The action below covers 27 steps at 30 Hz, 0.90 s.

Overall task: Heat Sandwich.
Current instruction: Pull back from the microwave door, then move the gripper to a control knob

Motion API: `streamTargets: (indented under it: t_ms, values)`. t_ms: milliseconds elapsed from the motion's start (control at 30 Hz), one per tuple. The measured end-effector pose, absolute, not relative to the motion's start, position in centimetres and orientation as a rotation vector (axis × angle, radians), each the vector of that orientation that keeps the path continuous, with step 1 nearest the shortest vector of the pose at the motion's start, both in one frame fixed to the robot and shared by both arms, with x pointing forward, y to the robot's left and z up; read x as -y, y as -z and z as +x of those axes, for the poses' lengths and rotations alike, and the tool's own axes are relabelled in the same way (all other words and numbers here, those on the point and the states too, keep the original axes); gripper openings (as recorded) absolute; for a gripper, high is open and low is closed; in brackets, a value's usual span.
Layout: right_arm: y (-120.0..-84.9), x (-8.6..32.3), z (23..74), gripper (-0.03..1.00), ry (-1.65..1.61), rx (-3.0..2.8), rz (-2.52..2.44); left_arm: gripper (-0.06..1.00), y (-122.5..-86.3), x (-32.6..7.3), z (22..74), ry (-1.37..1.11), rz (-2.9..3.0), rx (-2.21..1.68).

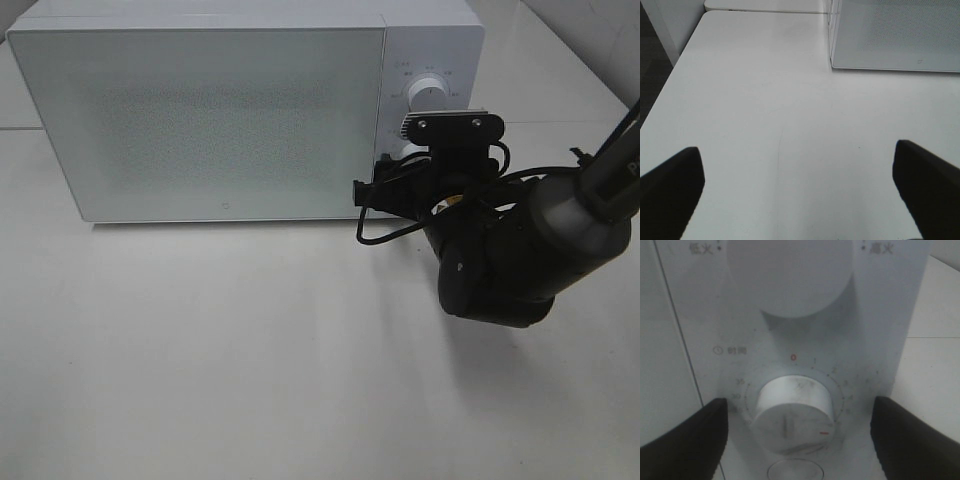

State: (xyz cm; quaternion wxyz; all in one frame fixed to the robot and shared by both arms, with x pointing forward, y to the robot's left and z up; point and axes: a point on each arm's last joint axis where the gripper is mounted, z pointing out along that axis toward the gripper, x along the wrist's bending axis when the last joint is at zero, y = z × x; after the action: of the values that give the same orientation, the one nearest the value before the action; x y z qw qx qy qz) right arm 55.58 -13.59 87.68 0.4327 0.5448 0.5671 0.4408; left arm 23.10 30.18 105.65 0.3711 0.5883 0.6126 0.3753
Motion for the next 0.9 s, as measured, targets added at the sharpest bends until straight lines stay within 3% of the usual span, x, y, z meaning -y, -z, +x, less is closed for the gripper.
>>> streamTargets:
  t_ms: [267,433,500,900]
  values:
    - [-87.62,13.57,55.56,0.73,-1.09,-1.425,1.353,0.97,-105.65,-30.18,23.1,-0.962,1.509,-1.571]
    - [-87.63,13.57,55.57,0.58,-1.086,-1.427,1.345,0.97,-105.65,-30.18,23.1,-0.962,1.509,-1.571]
    - [-87.67,13.5,55.57,0.45,-1.091,-1.433,1.335,0.97,-105.65,-30.18,23.1,-0.962,1.509,-1.571]
    - [-87.69,13.52,55.58,0.44,-1.084,-1.435,1.325,0.97,-105.65,-30.18,23.1,-0.962,1.509,-1.571]
